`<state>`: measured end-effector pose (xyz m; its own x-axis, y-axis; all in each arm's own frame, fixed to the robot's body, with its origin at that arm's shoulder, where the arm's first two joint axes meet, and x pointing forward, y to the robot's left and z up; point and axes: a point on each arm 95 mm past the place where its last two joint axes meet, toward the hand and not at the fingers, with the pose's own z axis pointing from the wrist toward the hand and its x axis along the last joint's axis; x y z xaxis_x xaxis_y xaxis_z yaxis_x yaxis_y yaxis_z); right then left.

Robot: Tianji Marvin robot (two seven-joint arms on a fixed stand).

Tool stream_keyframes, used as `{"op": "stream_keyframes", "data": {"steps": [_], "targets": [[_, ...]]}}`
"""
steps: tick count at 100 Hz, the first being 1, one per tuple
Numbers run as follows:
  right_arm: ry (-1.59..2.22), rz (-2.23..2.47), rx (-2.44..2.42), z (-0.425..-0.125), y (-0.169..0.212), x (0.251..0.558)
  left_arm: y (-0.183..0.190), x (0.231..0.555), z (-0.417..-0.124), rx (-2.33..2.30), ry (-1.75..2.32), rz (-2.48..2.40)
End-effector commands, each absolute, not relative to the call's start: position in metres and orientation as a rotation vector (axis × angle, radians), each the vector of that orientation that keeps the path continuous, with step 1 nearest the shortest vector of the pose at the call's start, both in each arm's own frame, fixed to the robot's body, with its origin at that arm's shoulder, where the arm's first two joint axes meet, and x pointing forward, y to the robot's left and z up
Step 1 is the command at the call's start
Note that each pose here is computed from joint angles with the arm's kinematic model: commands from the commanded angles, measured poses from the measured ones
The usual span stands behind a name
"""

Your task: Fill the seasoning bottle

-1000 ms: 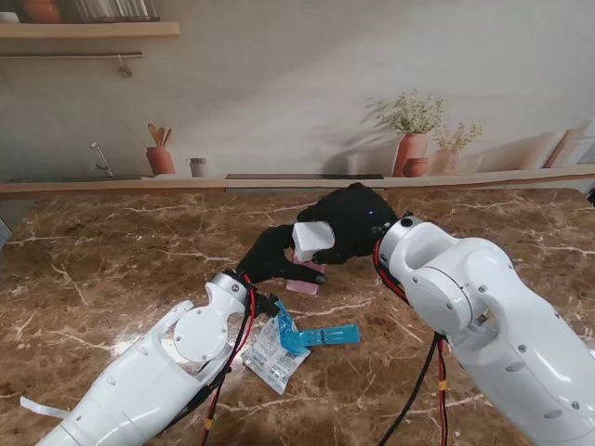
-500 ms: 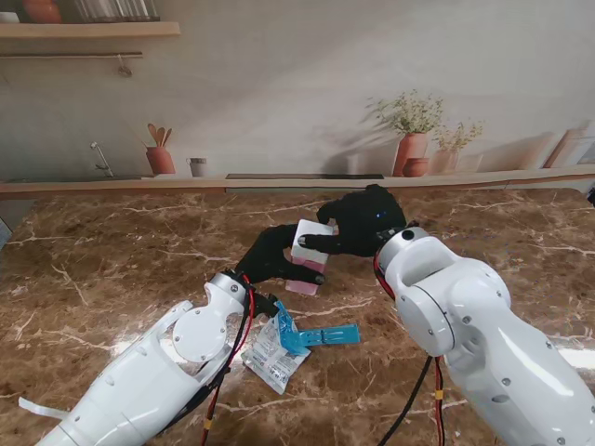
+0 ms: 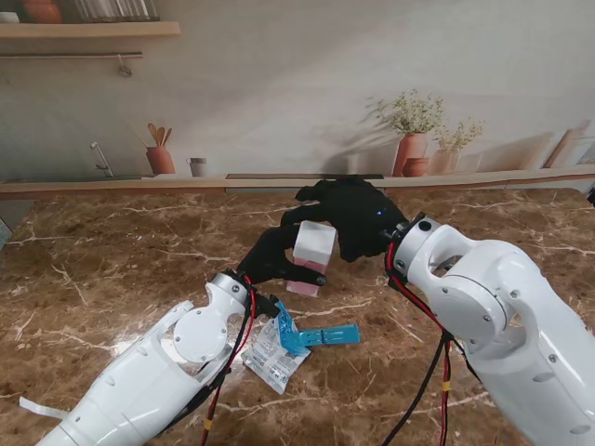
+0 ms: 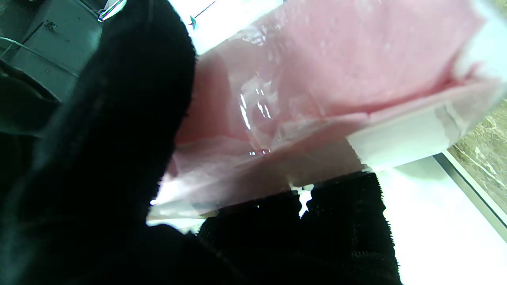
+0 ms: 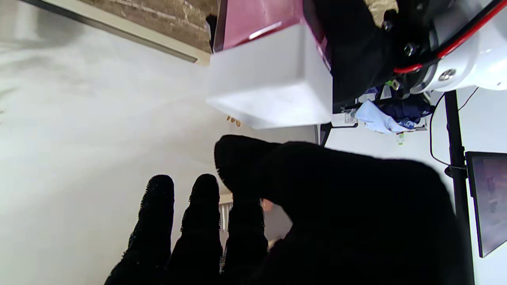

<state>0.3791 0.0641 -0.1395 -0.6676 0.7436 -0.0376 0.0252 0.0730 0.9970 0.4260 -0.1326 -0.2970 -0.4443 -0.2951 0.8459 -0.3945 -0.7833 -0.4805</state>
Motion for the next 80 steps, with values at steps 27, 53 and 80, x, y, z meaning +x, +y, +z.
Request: {"op": "stream_keyframes", "data": {"steps": [27,53,80], "targets": [[1.950,1.535,0.857,-0.161,0.058,0.395,-0.133,0.425,-0.289,1.582,-1.023,2.434],[1.866,1.599,0.775,-0.167,0.064,0.403,-0.132,0.424,-0.288,1.580,-1.019,2.439],[1.910,1.551,0.781,-0.164,0.064,0.401,-0.133,0.422,-0.289,1.582,-1.015,2.438]]}}
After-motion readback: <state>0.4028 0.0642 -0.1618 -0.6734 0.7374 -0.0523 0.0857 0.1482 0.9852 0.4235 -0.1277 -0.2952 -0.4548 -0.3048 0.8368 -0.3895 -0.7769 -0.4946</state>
